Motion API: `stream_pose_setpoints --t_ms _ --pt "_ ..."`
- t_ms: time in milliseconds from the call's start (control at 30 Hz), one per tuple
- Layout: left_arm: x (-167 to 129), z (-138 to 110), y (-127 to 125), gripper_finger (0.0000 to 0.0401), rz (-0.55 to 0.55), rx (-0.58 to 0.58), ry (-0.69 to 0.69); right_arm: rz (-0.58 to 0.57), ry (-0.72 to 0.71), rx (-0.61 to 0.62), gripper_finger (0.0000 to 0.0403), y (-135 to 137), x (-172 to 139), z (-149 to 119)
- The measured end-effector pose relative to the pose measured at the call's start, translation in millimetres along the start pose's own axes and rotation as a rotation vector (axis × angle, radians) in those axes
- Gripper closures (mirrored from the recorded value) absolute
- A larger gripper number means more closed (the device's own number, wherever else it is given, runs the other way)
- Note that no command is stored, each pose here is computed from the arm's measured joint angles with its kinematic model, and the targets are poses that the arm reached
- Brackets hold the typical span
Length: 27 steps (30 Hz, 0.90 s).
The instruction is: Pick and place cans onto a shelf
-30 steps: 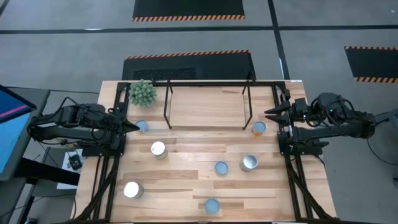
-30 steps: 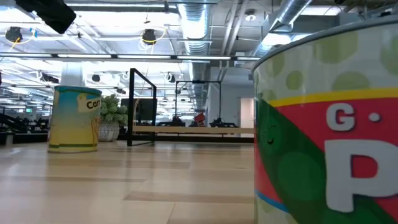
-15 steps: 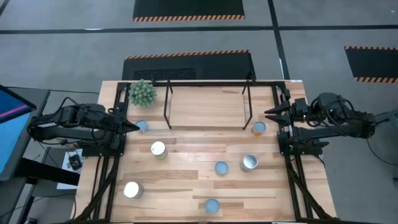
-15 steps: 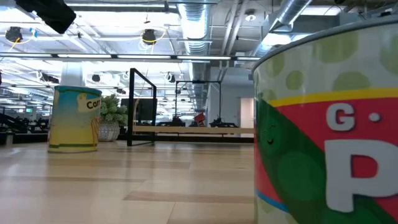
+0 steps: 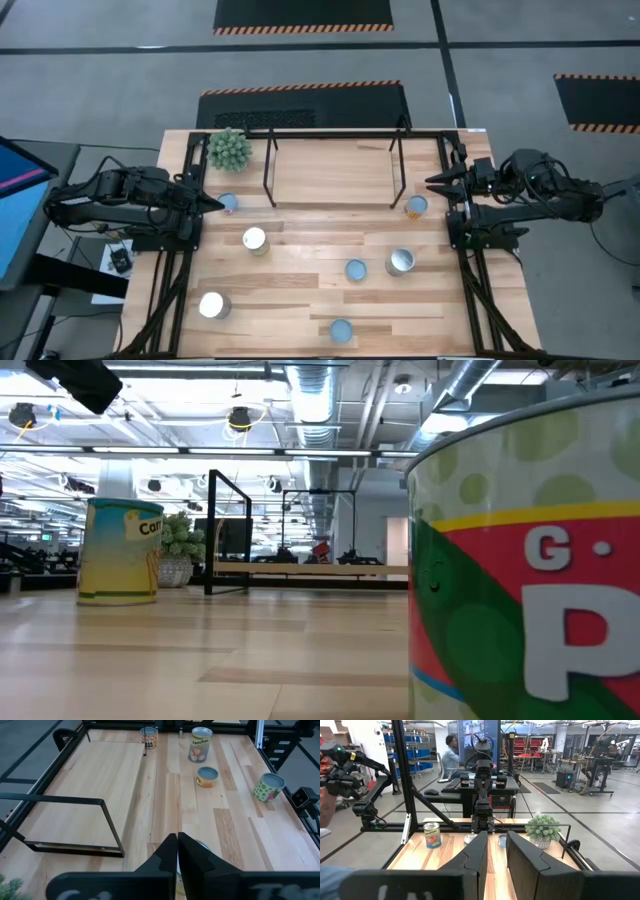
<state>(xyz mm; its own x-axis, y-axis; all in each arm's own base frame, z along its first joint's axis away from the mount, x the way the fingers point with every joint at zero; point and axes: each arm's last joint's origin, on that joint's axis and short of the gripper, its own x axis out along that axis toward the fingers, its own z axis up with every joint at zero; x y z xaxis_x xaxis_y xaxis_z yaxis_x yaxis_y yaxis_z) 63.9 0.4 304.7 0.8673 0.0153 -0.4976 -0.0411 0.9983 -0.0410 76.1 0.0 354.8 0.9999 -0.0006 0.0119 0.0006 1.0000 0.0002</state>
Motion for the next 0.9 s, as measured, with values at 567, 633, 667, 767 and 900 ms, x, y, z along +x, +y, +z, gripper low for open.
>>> stream_pose_setpoints --t_ms 567,633,667,767,900 --pt "1.3 8.4 -0.7 0.0401 -0.012 -0.033 -0.075 -0.005 -0.114 -0.058 0.0305 -0.1 -0.7 11.0" --pt "0.9 10.9 -0.7 0.0401 -0.008 -0.036 -0.102 -0.005 -0.132 -0.059 0.0305 -0.1 -0.7 12.7" --pt "0.8 12.5 -0.5 0.0401 -0.002 -0.037 -0.119 -0.005 -0.14 -0.059 0.0305 -0.1 -0.8 13.5" --pt "0.4 16.0 -0.1 0.0401 0.017 -0.041 -0.156 -0.006 -0.141 -0.061 0.0305 -0.1 -1.0 13.6" --pt "0.7 20.9 2.4 0.0401 0.116 0.003 -0.2 -0.005 -0.139 -0.048 0.0305 -0.1 -0.9 13.4"
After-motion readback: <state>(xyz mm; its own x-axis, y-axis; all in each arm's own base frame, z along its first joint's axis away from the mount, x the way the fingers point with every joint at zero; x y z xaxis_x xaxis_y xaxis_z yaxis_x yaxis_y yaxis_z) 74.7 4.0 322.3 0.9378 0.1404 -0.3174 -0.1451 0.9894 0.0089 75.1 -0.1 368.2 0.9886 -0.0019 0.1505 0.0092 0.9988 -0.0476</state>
